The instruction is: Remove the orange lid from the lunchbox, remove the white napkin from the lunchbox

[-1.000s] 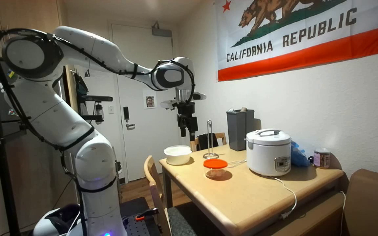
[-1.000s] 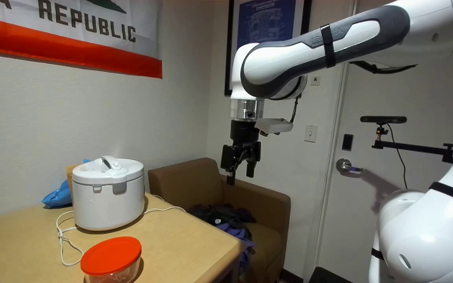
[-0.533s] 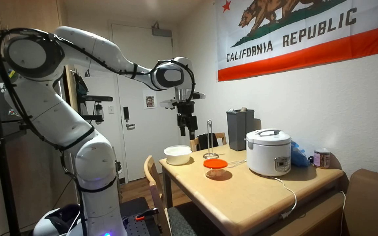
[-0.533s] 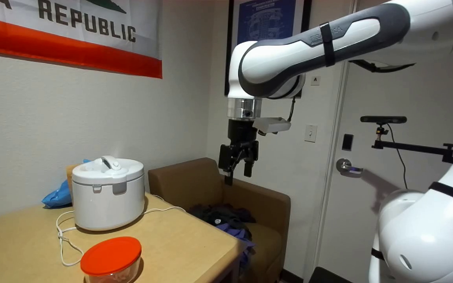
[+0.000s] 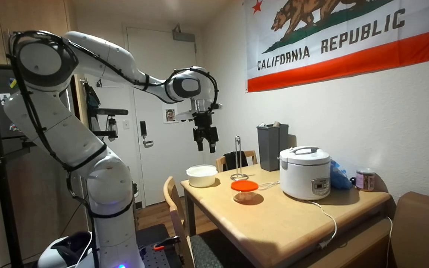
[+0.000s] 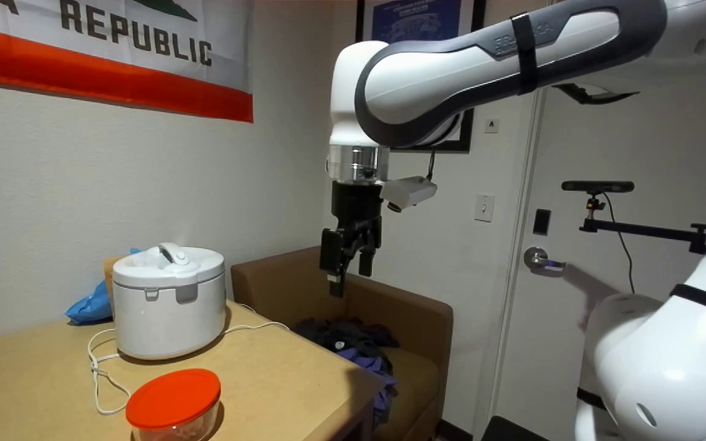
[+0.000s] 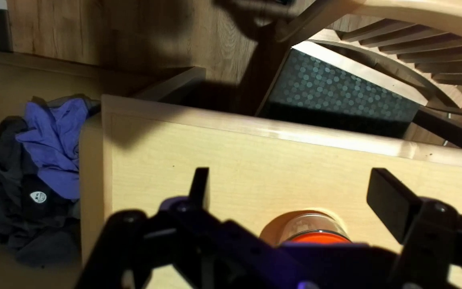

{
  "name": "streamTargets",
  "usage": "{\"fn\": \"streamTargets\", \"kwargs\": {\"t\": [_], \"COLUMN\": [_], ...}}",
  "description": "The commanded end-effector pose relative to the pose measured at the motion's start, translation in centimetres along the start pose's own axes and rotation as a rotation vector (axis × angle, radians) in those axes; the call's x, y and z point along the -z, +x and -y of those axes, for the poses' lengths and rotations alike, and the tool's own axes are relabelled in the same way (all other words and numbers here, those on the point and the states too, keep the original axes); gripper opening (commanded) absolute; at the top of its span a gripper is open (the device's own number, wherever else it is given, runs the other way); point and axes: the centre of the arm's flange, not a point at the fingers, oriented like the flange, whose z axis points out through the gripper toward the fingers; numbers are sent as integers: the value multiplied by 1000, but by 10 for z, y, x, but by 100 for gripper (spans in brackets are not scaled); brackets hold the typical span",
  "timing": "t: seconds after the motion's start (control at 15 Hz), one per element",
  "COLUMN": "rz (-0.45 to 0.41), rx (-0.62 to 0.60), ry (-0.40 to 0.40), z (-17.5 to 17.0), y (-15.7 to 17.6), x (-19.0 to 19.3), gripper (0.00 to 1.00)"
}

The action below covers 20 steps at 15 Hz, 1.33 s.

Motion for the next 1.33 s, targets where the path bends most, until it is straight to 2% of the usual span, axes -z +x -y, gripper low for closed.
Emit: {"fn": "streamTargets", "kwargs": {"t": [0.0, 0.2, 0.33, 0.4, 0.6, 0.67, 0.8, 0.93, 1.07, 1.27], "rz": [11, 4, -25, -29, -41, -34, -12, -17, 2, 67], "rx": [118, 255, 305, 249, 283, 261, 273, 347, 449, 615], "ry": [-46, -104, -152, -116, -139, -82, -27, 60, 105, 111], "z": [28, 60, 66, 64, 69, 63, 73, 103, 141, 206], "y": [7, 14, 10, 5, 6, 7, 16, 34, 48, 60], "x": [15, 30, 40, 27, 34, 27, 14, 7, 3, -1], "gripper": [100, 100, 100, 100, 100, 100, 100, 100, 100, 100]}}
